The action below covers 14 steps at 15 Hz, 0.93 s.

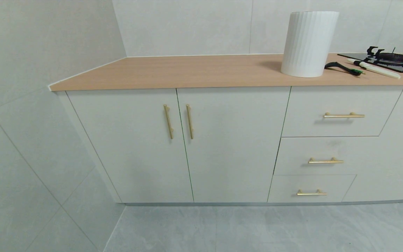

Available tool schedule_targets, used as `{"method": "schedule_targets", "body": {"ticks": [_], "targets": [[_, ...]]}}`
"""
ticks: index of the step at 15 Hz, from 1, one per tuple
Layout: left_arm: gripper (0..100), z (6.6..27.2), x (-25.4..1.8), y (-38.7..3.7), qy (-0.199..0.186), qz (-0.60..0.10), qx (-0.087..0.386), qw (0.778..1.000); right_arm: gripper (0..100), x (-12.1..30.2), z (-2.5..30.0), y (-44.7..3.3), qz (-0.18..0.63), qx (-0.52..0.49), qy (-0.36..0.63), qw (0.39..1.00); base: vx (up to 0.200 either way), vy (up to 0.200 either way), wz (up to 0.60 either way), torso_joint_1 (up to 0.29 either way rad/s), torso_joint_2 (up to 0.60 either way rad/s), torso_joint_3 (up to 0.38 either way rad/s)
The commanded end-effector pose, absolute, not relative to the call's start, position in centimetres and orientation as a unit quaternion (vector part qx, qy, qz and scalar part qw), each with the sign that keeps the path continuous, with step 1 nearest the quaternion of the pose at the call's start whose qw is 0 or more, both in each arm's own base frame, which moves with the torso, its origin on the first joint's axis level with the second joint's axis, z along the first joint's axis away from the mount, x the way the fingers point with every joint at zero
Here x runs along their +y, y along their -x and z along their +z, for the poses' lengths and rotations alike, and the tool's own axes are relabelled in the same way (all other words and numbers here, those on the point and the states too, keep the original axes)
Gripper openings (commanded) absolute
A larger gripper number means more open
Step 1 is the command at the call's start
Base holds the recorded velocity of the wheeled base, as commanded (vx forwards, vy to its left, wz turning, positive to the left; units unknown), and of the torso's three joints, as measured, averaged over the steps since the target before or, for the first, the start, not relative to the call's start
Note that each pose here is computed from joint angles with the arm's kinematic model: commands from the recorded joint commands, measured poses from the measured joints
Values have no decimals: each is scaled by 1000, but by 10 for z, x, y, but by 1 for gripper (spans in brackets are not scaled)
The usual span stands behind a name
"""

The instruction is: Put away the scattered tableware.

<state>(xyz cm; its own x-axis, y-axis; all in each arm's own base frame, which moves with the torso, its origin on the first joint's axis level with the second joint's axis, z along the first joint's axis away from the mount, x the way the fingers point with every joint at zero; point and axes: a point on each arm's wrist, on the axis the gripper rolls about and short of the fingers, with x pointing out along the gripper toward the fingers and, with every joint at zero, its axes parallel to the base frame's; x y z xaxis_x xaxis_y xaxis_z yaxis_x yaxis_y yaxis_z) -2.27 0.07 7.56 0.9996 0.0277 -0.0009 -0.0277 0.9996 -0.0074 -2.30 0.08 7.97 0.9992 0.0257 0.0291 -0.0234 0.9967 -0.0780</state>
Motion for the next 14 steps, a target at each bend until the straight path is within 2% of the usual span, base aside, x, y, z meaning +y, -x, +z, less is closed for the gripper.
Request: {"method": "schedule_targets", "body": {"ticks": [1, 10, 14], "targets": [[100, 76, 1, 23, 4, 14, 1, 1000, 100, 1, 80, 23, 12, -15, 39, 999, 0, 0, 0, 0, 0, 0], [100, 76, 1, 23, 4, 14, 0, 1000, 100, 1, 80, 23, 13, -15, 39, 999, 200, 0, 0, 2, 2, 1], [100, 76, 1, 23, 4, 14, 1, 1000, 100, 1, 80, 23, 12, -17, 39, 999, 0, 0, 0, 0, 0, 0]]}}
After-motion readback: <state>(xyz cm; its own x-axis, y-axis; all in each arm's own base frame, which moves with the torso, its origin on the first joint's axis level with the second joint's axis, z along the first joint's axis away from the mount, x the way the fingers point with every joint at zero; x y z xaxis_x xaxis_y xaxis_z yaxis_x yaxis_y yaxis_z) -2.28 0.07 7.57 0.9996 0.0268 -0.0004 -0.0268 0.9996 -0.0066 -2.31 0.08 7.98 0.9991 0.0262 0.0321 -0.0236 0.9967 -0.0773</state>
